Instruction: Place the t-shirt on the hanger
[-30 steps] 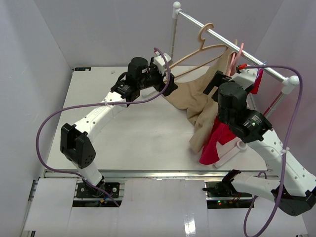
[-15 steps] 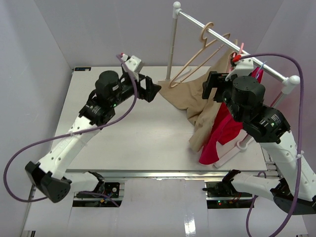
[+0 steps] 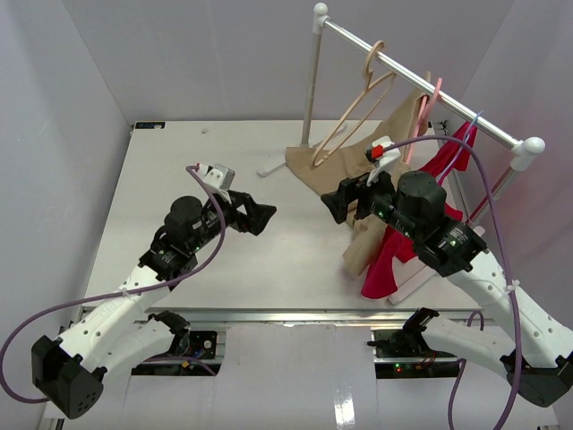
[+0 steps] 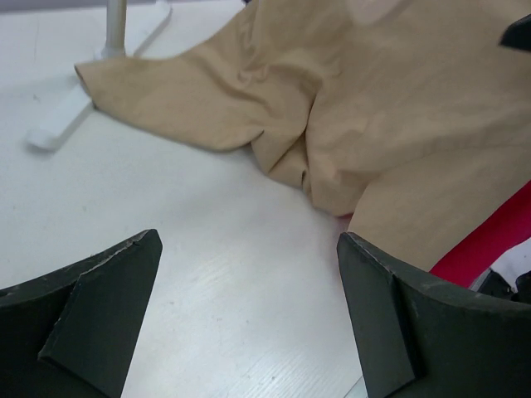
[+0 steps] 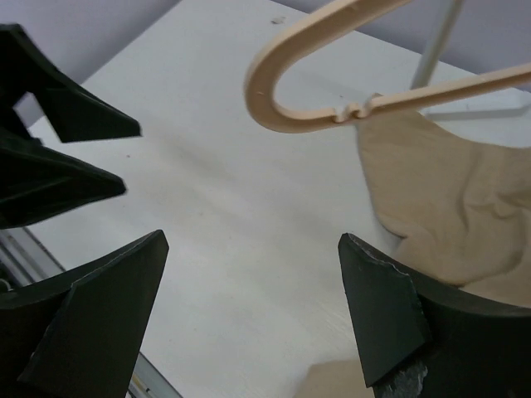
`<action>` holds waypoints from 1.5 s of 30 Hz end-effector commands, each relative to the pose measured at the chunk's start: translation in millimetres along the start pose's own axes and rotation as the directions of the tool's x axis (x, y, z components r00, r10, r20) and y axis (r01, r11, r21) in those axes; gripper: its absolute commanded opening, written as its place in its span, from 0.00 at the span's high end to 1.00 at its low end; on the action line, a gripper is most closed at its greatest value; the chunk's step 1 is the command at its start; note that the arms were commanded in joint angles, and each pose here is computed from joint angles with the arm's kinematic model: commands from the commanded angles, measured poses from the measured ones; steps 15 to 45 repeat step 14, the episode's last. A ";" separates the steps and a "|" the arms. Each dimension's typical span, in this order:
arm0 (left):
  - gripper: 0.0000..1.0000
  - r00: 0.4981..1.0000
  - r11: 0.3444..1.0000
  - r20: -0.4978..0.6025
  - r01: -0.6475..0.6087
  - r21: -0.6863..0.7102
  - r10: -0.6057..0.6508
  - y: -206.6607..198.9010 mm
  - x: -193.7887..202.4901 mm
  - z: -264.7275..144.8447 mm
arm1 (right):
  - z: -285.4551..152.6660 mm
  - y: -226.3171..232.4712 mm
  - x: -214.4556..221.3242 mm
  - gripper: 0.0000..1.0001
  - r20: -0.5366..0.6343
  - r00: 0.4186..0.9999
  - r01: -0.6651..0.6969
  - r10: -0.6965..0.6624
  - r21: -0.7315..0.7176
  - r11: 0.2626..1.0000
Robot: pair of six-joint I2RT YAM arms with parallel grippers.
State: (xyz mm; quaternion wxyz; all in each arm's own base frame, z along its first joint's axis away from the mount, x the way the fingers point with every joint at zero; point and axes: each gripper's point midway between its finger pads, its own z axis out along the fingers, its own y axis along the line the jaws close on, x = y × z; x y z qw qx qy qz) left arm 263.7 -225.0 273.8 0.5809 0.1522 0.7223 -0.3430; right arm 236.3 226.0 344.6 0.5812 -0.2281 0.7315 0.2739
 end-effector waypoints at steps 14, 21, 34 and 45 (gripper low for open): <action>0.02 0.990 0.988 0.139 -0.010 0.156 -0.012 -28.8 -19.4 -14.6 | -6.6 26.6 31.7 0.10 0.112 0.993 0.058 -0.037 -0.190 0.980; 0.02 0.990 0.988 0.139 -0.010 0.156 -0.012 -28.8 -19.4 -14.6 | -6.6 26.6 31.7 0.10 0.112 0.993 0.058 -0.037 -0.190 0.980; 0.02 0.990 0.988 0.139 -0.010 0.156 -0.012 -28.8 -19.4 -14.6 | -6.6 26.6 31.7 0.10 0.112 0.993 0.058 -0.037 -0.190 0.980; 0.02 0.990 0.988 0.139 -0.010 0.156 -0.012 -28.8 -19.4 -14.6 | -6.6 26.6 31.7 0.10 0.112 0.993 0.058 -0.037 -0.190 0.980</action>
